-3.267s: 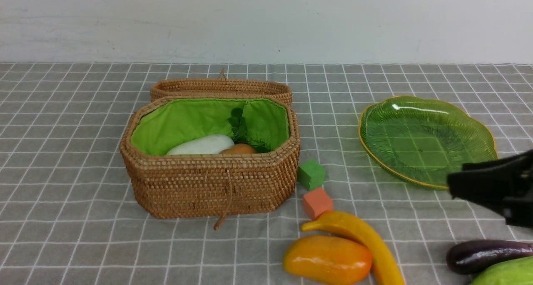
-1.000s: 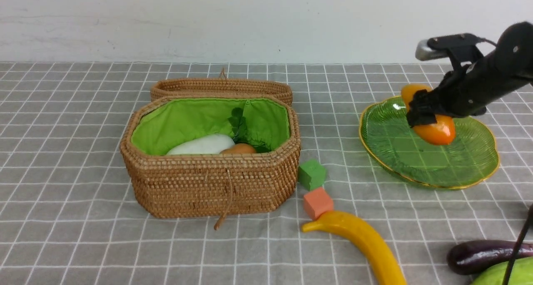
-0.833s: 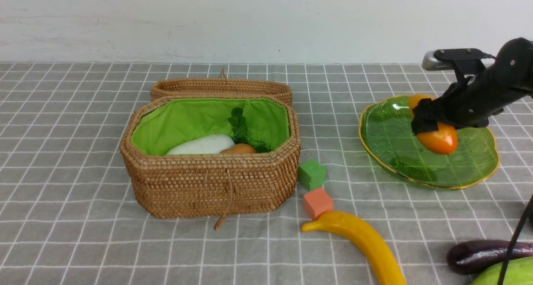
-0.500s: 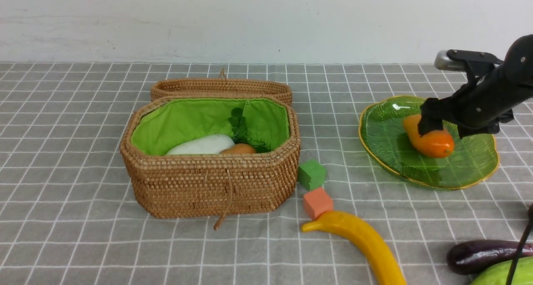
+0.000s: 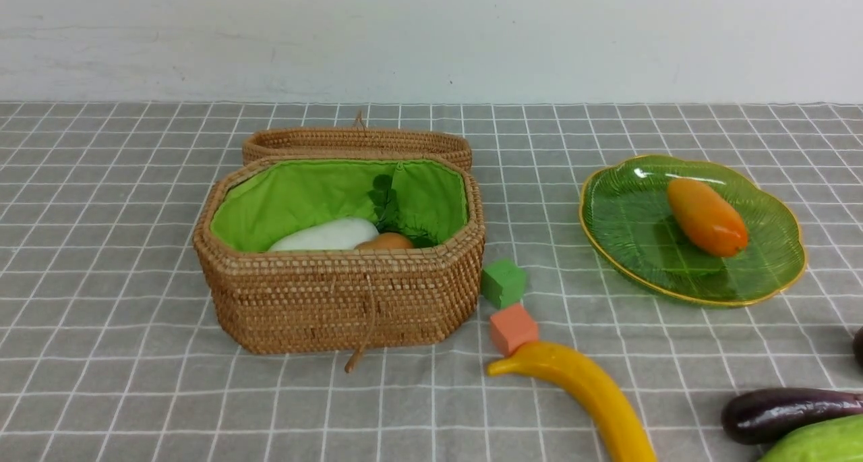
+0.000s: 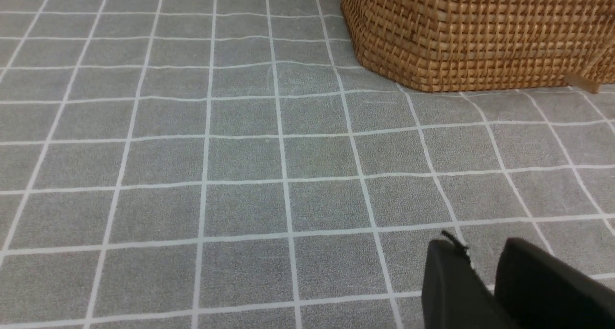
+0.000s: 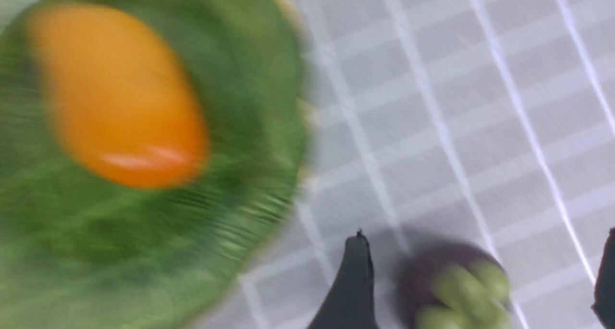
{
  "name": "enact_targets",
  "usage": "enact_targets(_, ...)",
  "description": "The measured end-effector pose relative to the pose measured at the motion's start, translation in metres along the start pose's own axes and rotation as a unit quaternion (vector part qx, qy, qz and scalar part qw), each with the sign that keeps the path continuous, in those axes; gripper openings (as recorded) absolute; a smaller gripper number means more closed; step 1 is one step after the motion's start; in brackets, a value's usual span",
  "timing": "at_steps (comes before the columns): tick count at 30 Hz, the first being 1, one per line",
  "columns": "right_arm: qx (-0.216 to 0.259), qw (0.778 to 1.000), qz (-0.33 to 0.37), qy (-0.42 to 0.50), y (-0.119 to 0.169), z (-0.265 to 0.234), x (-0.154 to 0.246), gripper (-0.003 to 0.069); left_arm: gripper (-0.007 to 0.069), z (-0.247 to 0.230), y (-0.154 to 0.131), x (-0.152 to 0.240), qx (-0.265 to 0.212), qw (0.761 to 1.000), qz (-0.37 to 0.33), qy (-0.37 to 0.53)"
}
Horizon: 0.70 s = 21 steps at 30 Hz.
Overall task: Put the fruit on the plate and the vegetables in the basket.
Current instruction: Use the right arm to grab a mangosteen and put it into the right plate
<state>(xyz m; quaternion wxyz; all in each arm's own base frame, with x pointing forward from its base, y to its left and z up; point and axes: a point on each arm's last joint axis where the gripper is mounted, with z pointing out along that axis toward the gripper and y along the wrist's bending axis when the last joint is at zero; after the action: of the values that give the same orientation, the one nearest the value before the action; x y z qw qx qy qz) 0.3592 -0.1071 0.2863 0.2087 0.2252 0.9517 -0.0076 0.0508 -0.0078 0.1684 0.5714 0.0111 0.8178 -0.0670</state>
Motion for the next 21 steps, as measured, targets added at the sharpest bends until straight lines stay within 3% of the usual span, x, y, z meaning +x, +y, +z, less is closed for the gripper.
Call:
enact_targets(2, 0.007, 0.999, 0.036, 0.040, -0.021, 0.023, 0.019, 0.0610, 0.0151, 0.000, 0.000, 0.000, 0.000, 1.000, 0.000, 0.000)
enact_targets(6, -0.015, 0.997, 0.070, 0.041, -0.036, 0.045, 0.034, 0.0607, 0.0155, 0.000, 0.000, 0.000, 0.000, 1.000, 0.000, 0.000)
enact_targets(11, -0.038, 0.997, 0.067, 0.032, -0.037, 0.061, 0.035, 0.0595, 0.0162, 0.000, 0.000, 0.000, 0.000, 1.000, 0.000, 0.000)
enact_targets(21, -0.036, 0.993, 0.067, 0.088, -0.039, 0.097, 0.043, 0.0564, 0.0172, 0.000, 0.000, 0.000, 0.000, 1.000, 0.000, 0.000)
